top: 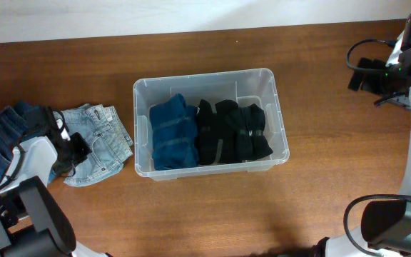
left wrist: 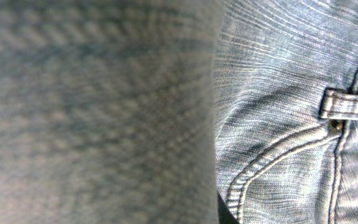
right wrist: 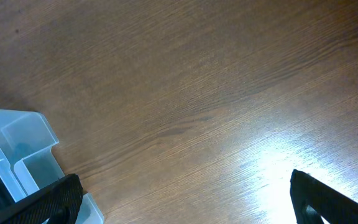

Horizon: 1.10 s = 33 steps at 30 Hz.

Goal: Pack container
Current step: 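Lift the light blue jeans up with the left gripper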

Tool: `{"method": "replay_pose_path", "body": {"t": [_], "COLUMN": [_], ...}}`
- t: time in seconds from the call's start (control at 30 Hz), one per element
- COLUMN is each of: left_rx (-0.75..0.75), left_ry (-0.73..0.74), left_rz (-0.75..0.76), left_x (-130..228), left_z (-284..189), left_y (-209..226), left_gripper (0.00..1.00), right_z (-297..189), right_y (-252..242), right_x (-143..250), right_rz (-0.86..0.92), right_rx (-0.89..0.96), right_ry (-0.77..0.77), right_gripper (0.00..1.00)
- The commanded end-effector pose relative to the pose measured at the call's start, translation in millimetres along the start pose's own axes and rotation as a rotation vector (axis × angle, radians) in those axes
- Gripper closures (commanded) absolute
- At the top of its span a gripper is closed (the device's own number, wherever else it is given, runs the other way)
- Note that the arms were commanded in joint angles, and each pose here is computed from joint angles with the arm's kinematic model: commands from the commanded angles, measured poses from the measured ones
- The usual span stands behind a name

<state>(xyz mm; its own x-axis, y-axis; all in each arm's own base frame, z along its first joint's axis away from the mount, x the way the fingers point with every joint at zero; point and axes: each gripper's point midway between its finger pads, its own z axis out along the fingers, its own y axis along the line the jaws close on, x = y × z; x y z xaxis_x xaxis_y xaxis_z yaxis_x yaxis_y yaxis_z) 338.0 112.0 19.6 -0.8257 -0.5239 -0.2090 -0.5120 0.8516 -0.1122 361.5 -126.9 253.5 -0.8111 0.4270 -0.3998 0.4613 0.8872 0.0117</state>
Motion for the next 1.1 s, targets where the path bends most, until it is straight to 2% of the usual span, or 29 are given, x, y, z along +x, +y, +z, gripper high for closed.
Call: {"method": "replay_pose_path", "body": {"t": [0.0, 0.23, 0.5, 0.87, 1.07], "left_rx": [0.117, 0.303, 0.368, 0.704, 0.795], "left_ry": [0.014, -0.129, -0.301, -0.360, -0.404], "left_rz": [0.008, 0.045, 0.099, 0.245, 0.372], "left_x": [-2.1, -40.5, -70.5, -69.7, -56.1], "left_z": [-1.5, -60.8, -143.9, -231.9, -295.6], "left_y": [-21.5, -59.9, -81.5, -167.1, -213.3], "left_gripper": [0.99, 0.99, 0.99, 0.99, 0.99], "right_z": [-2.1, -2.2, -2.1, -2.1, -2.2], "right_y": [-1.9, -2.0, -1.9, -2.0, -1.9], "right_x": [-2.4, -2.3, -2.4, -2.3, -2.4], "right_rz": [0.010, 0.010, 0.010, 0.009, 0.010], "right_rx": [0.008, 0.008, 0.008, 0.008, 0.008], "right_ry": [-0.010, -0.010, -0.010, -0.010, -0.010], "right_gripper": [0.01, 0.01, 0.01, 0.01, 0.01]}}
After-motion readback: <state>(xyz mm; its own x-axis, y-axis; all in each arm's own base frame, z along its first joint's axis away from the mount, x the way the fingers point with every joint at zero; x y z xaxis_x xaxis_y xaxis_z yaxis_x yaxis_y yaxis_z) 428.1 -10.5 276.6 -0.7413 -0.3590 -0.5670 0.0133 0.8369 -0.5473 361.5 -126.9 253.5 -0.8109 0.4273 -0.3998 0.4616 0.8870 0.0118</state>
